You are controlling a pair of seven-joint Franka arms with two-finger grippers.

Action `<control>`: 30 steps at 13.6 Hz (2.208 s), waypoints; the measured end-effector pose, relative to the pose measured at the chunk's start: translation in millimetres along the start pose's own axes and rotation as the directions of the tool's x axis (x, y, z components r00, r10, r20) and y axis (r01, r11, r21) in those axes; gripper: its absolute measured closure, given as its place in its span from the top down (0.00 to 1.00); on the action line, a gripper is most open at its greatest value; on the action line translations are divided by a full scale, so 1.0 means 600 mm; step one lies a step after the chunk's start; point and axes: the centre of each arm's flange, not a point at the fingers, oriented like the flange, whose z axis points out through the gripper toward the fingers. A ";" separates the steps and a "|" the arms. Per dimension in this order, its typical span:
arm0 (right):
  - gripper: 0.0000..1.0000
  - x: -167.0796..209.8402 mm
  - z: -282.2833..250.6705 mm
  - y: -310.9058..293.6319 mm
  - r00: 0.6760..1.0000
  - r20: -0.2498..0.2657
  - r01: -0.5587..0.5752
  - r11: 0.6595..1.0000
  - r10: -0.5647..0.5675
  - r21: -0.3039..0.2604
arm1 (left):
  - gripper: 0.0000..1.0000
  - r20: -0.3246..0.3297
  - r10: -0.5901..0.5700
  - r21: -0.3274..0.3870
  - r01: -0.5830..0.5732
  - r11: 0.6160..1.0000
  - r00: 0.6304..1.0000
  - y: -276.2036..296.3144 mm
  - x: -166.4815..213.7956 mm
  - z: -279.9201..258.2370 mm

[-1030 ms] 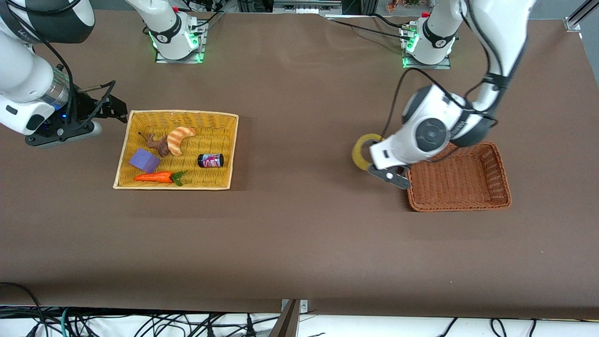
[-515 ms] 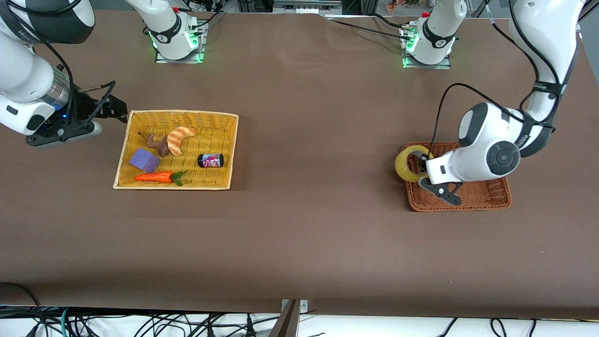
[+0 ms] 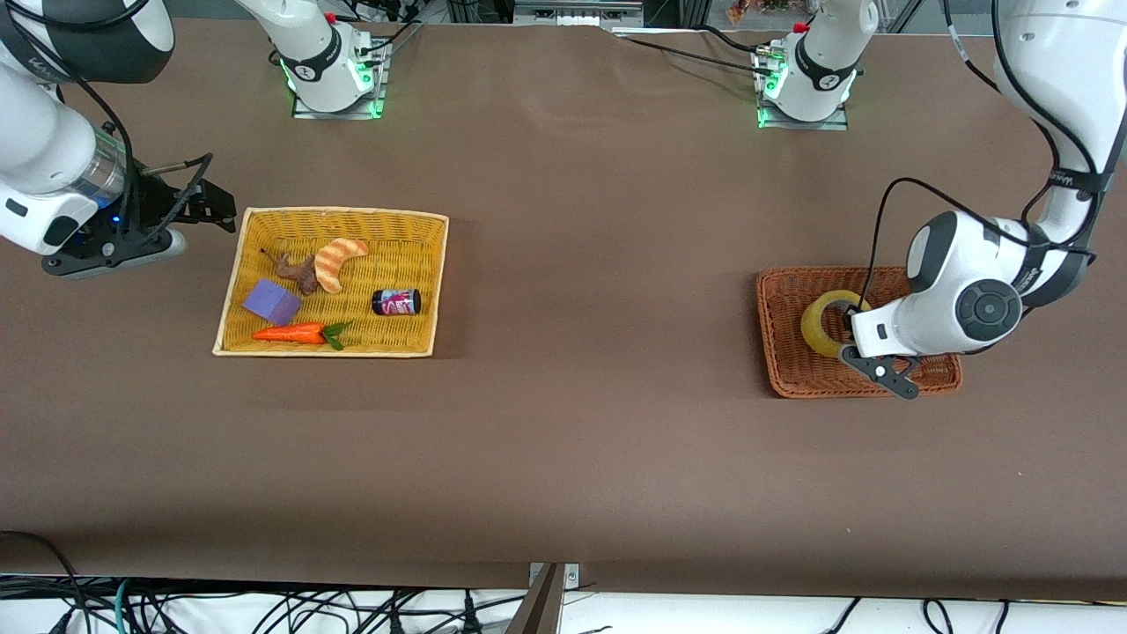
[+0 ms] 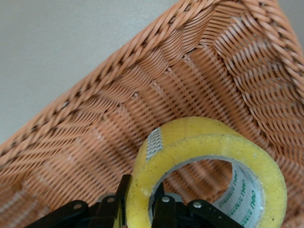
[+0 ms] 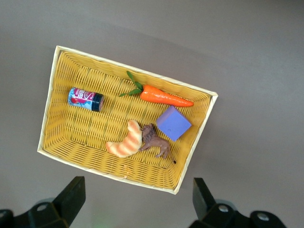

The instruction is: Transfer tape with both arms

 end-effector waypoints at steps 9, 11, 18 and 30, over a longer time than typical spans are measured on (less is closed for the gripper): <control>1.00 0.002 0.010 0.000 1.000 -0.011 0.001 1.000 -0.001 -0.002 | 0.96 -0.124 -0.056 -0.005 0.056 0.998 0.991 0.043 -0.002 -0.217; 1.00 0.000 0.013 -0.001 1.000 -0.010 0.001 1.000 -0.001 -0.002 | 1.00 -0.128 -0.075 0.014 0.077 0.997 0.989 0.077 -0.010 -0.320; 1.00 -0.004 0.013 -0.002 1.000 -0.025 0.001 1.000 -0.001 -0.006 | 1.00 -0.266 -0.412 0.009 0.430 0.903 0.871 0.136 -0.098 -0.556; 1.00 -0.004 0.024 -0.004 1.000 -0.028 0.003 1.000 -0.003 -0.006 | 1.00 -0.237 -0.464 -0.048 0.467 0.883 0.853 0.141 -0.150 -0.540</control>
